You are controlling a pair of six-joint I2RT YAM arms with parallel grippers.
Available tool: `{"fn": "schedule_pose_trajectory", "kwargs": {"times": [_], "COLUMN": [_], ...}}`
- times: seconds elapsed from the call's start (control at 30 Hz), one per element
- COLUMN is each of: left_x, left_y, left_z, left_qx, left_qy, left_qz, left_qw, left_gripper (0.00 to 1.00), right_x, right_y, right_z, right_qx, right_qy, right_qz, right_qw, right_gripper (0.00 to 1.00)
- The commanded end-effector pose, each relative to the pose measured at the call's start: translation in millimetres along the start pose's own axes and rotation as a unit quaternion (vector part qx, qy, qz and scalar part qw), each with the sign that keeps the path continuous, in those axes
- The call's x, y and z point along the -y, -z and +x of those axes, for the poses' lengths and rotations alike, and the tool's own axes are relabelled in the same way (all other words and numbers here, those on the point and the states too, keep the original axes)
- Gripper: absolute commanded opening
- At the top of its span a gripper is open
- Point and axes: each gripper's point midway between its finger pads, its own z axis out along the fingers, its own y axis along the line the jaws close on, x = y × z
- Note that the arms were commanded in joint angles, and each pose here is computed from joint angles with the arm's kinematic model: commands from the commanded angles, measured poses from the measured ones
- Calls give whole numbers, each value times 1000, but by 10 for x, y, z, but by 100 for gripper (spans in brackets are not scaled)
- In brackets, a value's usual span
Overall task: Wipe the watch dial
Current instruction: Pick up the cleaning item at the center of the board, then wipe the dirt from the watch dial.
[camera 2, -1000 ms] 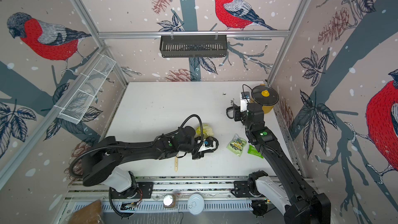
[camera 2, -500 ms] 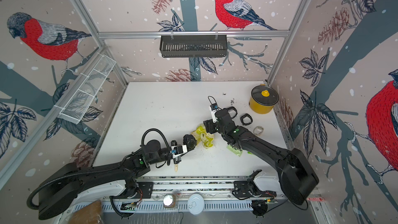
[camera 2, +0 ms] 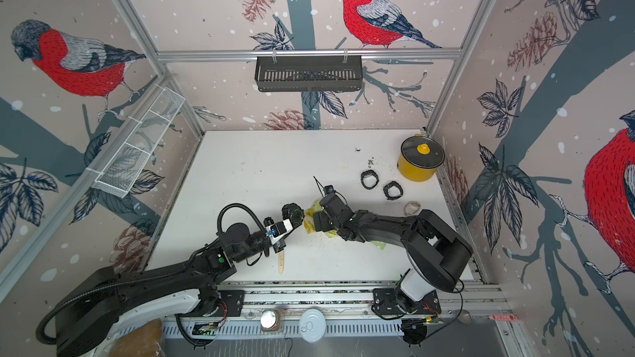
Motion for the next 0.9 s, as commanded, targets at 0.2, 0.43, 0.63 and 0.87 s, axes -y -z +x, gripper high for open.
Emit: {"fn": "schedule_pose_trajectory", "kwargs": {"times": [0.2, 0.43, 0.63, 0.87], "left_x": [-40, -27, 69, 43], "left_y": [14, 90, 100, -49], "left_z": [-90, -219, -323, -286], "left_qx": [27, 65, 90, 57], "left_qy": [7, 25, 31, 51], "left_qz": [-10, -3, 31, 38], "left_qw": [1000, 998, 995, 996], "left_gripper": [0, 0, 0, 0], "right_x": [-55, -145, -557, -1019], "right_y": [225, 1270, 1680, 1995], "right_z": [-285, -762, -709, -702], "right_qx": [101, 277, 315, 367], "right_qy": [-26, 50, 144, 200], "right_qz": [-51, -95, -129, -137], "right_qw": [993, 955, 929, 898], "right_gripper": [18, 9, 7, 7]}}
